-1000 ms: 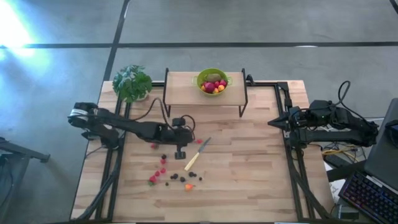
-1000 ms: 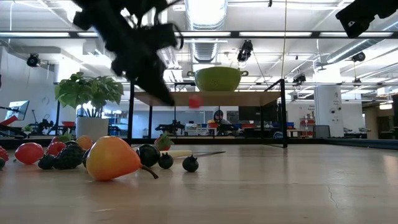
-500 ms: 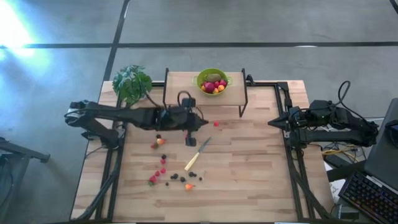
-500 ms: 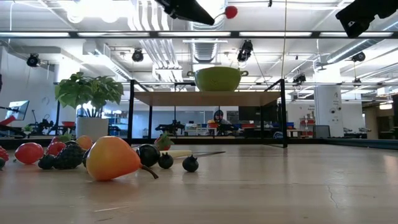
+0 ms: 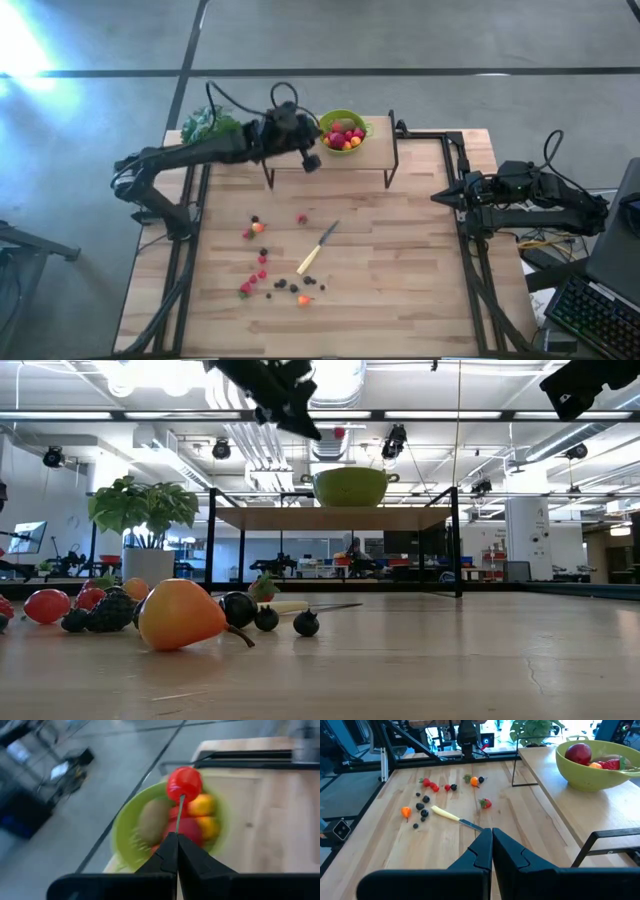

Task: Pick & Place Fruit
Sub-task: Put the red cherry into the strainer bowl

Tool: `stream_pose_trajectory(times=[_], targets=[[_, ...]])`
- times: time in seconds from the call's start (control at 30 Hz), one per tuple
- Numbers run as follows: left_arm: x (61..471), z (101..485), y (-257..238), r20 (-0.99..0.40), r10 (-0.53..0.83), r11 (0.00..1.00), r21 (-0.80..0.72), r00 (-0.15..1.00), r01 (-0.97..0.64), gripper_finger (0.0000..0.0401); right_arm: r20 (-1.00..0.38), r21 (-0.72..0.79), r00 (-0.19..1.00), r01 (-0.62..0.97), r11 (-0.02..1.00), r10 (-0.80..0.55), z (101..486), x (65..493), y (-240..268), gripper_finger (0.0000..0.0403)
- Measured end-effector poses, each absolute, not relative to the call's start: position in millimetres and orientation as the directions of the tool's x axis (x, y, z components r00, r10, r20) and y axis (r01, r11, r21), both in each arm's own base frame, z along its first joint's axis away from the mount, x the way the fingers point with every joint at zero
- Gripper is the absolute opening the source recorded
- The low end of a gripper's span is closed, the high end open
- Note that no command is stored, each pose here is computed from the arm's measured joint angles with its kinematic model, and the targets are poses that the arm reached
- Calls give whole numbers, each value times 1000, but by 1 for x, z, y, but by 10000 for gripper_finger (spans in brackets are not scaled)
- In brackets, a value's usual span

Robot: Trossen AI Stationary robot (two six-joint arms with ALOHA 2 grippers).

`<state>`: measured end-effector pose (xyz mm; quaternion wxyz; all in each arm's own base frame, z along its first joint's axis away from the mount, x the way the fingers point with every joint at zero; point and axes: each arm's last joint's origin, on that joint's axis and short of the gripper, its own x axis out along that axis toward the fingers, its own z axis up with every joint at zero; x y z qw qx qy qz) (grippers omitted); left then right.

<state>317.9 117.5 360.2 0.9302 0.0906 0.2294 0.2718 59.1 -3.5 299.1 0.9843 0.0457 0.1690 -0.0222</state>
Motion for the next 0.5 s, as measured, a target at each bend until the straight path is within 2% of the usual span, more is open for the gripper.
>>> stream_pose_trajectory(times=[0.23, 0.5], targets=[[318, 346, 153, -400, 609, 792, 265, 685, -550, 0, -335, 83, 942, 59, 995, -28, 299, 59, -4, 8], [328, 330, 160, -434, 607, 794, 282, 666, -539, 0, -335, 83, 942, 59, 995, -28, 299, 59, -4, 8]])
